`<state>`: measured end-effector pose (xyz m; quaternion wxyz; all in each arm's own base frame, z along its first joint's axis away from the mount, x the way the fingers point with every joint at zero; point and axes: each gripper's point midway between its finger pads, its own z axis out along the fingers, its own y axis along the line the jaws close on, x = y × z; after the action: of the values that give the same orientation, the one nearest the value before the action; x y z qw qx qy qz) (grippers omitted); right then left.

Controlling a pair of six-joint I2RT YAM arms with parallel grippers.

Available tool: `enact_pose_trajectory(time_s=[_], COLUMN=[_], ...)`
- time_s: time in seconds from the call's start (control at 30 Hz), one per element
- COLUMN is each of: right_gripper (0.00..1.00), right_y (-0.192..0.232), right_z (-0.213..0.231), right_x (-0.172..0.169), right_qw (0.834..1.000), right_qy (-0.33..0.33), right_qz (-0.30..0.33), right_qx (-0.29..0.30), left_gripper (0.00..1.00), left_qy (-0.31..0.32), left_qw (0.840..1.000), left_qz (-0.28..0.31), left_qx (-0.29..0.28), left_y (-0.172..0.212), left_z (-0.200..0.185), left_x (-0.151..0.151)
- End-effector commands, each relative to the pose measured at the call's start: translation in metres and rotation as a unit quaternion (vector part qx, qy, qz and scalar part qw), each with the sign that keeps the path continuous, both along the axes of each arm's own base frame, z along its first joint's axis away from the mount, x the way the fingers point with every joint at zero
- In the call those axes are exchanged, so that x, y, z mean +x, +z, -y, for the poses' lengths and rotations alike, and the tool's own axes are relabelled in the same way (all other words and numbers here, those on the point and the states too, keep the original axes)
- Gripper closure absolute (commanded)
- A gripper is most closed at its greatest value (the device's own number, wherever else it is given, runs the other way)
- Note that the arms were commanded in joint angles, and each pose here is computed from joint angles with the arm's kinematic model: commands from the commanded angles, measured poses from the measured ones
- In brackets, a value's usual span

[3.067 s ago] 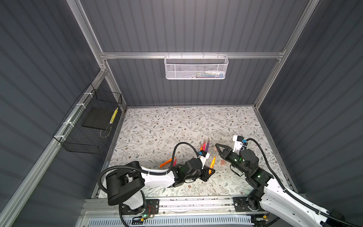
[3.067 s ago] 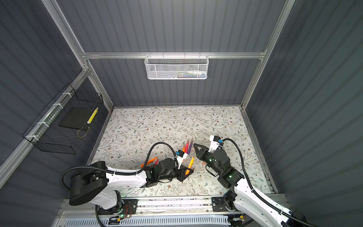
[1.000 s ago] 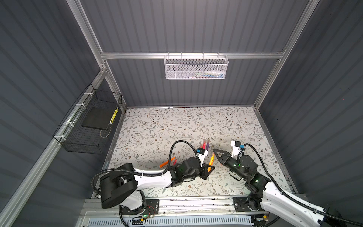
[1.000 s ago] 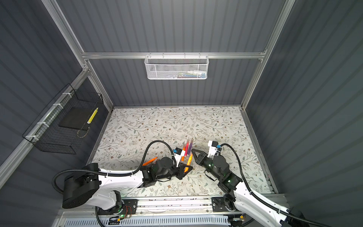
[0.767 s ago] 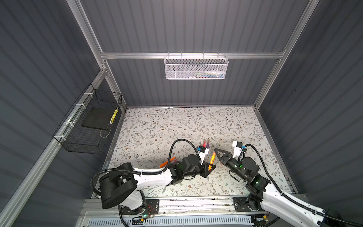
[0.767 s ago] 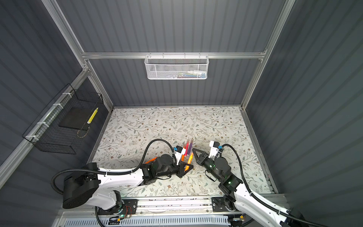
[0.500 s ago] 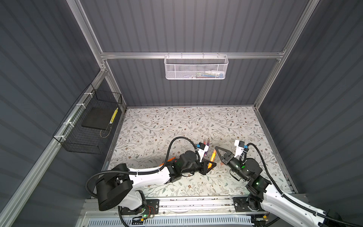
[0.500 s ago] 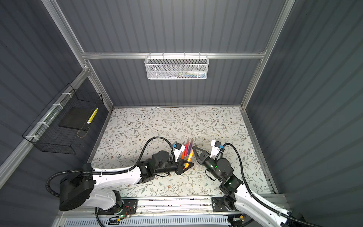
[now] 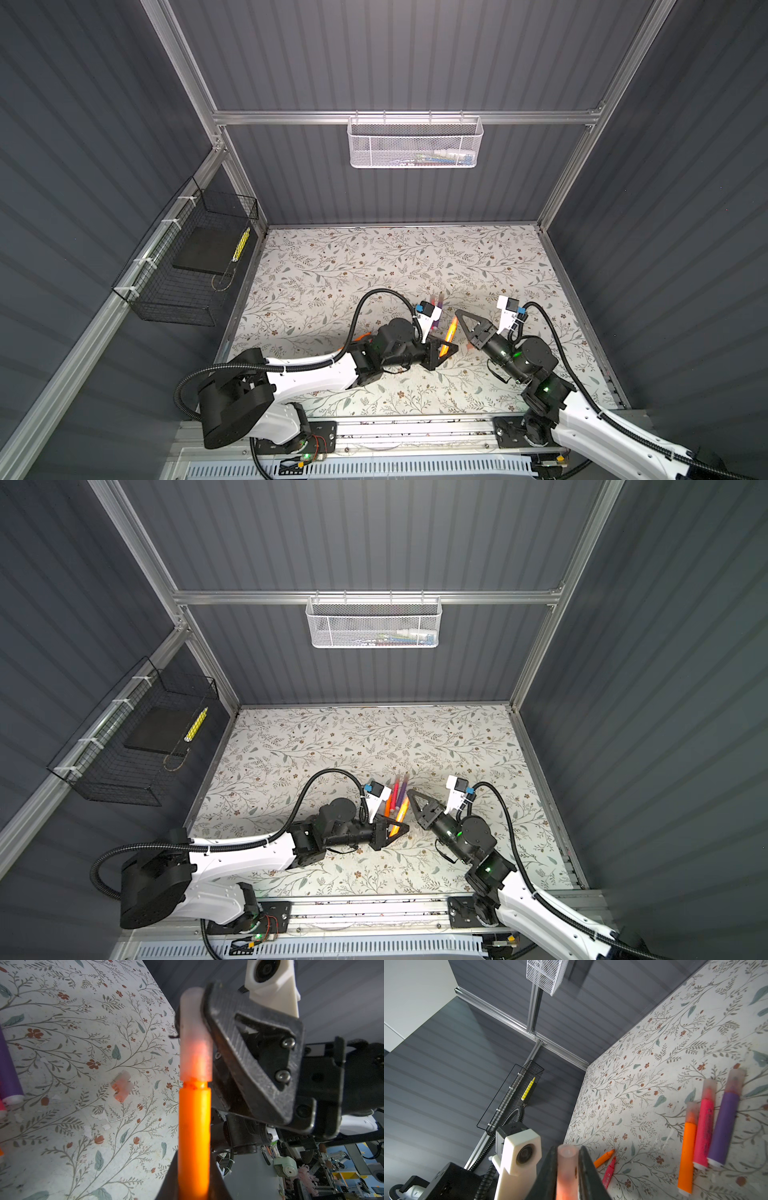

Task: Insert the pens into the pen caps
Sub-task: 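Lower the held cap onto the orange marker tip with the right gripper, then press the cap down onto the orange marker with the right gripper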

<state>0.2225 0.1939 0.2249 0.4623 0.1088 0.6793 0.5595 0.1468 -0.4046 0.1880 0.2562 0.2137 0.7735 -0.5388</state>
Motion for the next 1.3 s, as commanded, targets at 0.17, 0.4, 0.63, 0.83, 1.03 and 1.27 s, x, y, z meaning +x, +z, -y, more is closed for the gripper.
enact_pose_trajectory(time_s=[0.17, 0.4, 0.63, 0.83, 1.03, 1.27], right_gripper=[0.65, 0.63, 0.63, 0.57, 0.51, 0.49], right_y=[-0.032, -0.031, -0.028, -0.008, 0.023, 0.048], right_z=[0.001, 0.006, 0.008, 0.004, 0.003, 0.002], right_x=[-0.003, -0.006, -0.009, -0.011, -0.009, -0.001], right_qw=[0.998, 0.997, 0.998, 0.999, 0.998, 0.997], right_qy=[0.002, -0.005, -0.004, 0.009, 0.007, -0.009], right_qz=[-0.040, -0.038, -0.033, -0.008, 0.023, 0.038], right_qx=[-0.056, -0.060, -0.056, -0.053, -0.056, -0.070], left_gripper=[1.00, 1.00, 1.00, 1.00, 1.00, 1.00], left_qy=[-0.004, 0.001, 0.007, 0.007, 0.008, 0.013], left_qw=[0.995, 0.995, 0.995, 0.995, 0.996, 0.997], left_qz=[0.058, 0.060, 0.064, 0.066, 0.066, 0.067], left_qx=[-0.082, -0.081, -0.078, -0.073, -0.058, -0.041], left_y=[0.061, 0.060, 0.061, 0.058, 0.048, 0.037], left_z=[0.004, 0.003, -0.001, -0.002, -0.002, -0.007], left_x=[0.004, 0.005, 0.006, 0.006, 0.007, 0.008])
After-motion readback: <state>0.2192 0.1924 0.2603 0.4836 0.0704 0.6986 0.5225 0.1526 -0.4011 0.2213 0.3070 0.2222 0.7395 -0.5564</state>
